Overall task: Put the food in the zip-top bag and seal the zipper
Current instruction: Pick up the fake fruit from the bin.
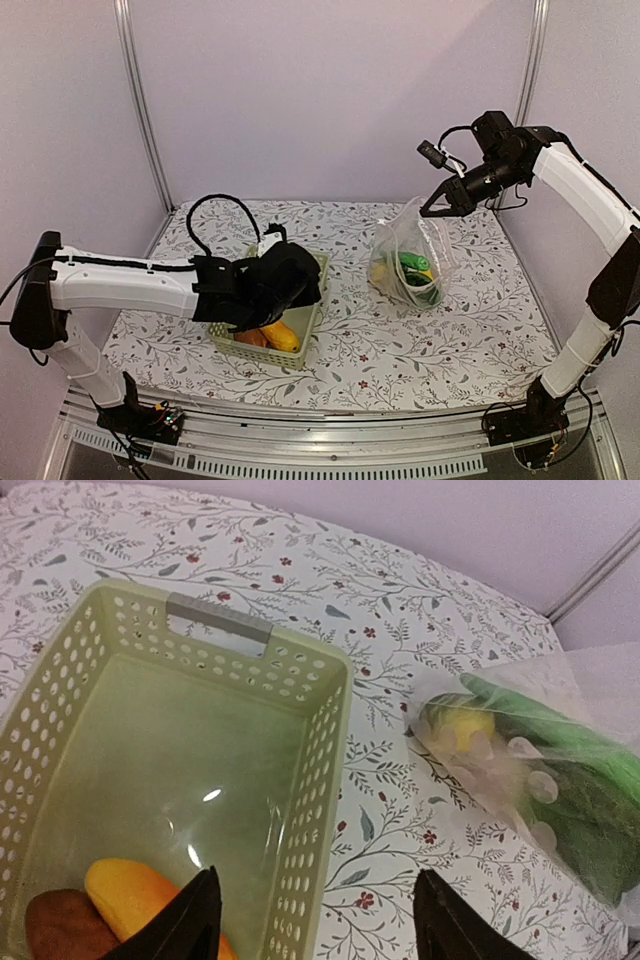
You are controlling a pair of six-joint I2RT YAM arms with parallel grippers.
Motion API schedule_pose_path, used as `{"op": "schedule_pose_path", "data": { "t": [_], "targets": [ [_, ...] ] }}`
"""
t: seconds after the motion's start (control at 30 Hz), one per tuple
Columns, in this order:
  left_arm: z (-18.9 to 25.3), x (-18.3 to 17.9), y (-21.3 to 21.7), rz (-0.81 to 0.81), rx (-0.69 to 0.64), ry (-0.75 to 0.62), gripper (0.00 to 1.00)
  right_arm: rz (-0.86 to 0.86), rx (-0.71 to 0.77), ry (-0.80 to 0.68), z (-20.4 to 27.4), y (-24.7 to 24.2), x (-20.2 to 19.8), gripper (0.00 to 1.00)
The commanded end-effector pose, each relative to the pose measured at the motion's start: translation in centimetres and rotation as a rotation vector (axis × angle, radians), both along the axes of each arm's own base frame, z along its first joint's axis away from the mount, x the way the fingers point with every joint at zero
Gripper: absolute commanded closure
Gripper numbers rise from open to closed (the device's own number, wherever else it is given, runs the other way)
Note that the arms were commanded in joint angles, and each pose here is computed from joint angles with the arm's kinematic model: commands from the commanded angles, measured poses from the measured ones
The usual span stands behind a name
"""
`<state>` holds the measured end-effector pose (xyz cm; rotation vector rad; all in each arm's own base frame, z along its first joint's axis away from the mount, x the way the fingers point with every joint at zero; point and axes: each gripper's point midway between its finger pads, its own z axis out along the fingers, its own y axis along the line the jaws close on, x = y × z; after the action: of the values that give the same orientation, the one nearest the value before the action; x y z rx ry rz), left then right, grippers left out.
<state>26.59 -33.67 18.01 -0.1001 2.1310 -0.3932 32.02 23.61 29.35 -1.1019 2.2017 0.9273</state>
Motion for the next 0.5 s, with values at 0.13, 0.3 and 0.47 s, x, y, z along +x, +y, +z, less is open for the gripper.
{"op": "schedule_pose_path", "data": {
  "t": [0.13,0.3,0.47],
  "targets": [
    [-7.8,-0.6,5.3,0.414,-0.005,0.399,0.35,0.005,-0.010,0.005,-0.6,0.2,0.1,1.00],
    [-10.0,-0.8,6.2,0.498,0.069,0.502,0.35,0.008,-0.007,0.003,-0.5,0.2,0.0,1.00],
    [-10.5,-0.5,6.8,0.525,0.055,0.519,0.36,0.007,-0.007,0.002,-0.4,0.2,0.1,1.00]
  ]
}}
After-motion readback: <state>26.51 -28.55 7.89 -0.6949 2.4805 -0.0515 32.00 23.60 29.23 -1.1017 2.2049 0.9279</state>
